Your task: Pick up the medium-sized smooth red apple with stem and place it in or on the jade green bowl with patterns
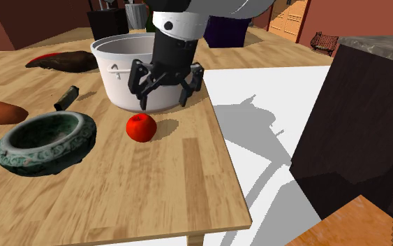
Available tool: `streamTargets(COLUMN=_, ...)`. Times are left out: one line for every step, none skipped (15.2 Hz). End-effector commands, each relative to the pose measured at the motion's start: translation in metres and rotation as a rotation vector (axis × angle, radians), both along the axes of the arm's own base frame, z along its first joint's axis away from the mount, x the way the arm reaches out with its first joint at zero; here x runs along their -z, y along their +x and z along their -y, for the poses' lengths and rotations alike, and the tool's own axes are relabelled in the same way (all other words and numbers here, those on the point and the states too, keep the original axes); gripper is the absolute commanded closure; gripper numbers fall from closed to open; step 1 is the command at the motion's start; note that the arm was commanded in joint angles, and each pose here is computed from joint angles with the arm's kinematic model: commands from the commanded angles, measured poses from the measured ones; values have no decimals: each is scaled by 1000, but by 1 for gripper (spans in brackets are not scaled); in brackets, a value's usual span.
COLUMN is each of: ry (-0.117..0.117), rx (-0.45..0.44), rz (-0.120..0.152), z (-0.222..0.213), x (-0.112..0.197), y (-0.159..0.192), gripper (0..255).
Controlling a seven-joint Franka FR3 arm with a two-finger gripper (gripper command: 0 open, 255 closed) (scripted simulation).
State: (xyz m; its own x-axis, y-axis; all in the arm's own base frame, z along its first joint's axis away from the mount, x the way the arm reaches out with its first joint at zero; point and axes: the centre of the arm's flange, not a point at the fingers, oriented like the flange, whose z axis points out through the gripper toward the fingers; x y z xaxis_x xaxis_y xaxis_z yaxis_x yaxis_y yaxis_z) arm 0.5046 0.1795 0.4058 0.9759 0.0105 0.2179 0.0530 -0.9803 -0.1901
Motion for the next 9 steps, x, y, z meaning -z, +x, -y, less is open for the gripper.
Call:
streamTargets(ry=16, rx=8, rz=21, z=-9, x=11, y=16, gripper=0)
streamTargets(ry=23, rx=11, rz=30, z=-15, x=16, y=25, gripper=0)
streamTargets(ry=30, rx=15, rz=40, z=-21, x=21, y=34, gripper=0)
streamTargets(ry=38, rx=19, rz=50, z=-27, x=26, y=43, gripper=0)
streamTargets(ry=45, rx=22, rz=59, z=-32, x=30, y=51, gripper=0)
streamTargets(ry=45, rx=22, rz=59, z=-33, x=35, y=53, gripper=0)
streamTargets(ry=45, rx=22, rz=59, z=-35, x=40, y=54, gripper=0)
streamTargets(ry=45, rx=22, rz=59, z=-36, x=45, y=55, gripper=0)
streamTargets(ry=45, rx=22, rz=59, z=-37, x=50, y=57, gripper=0)
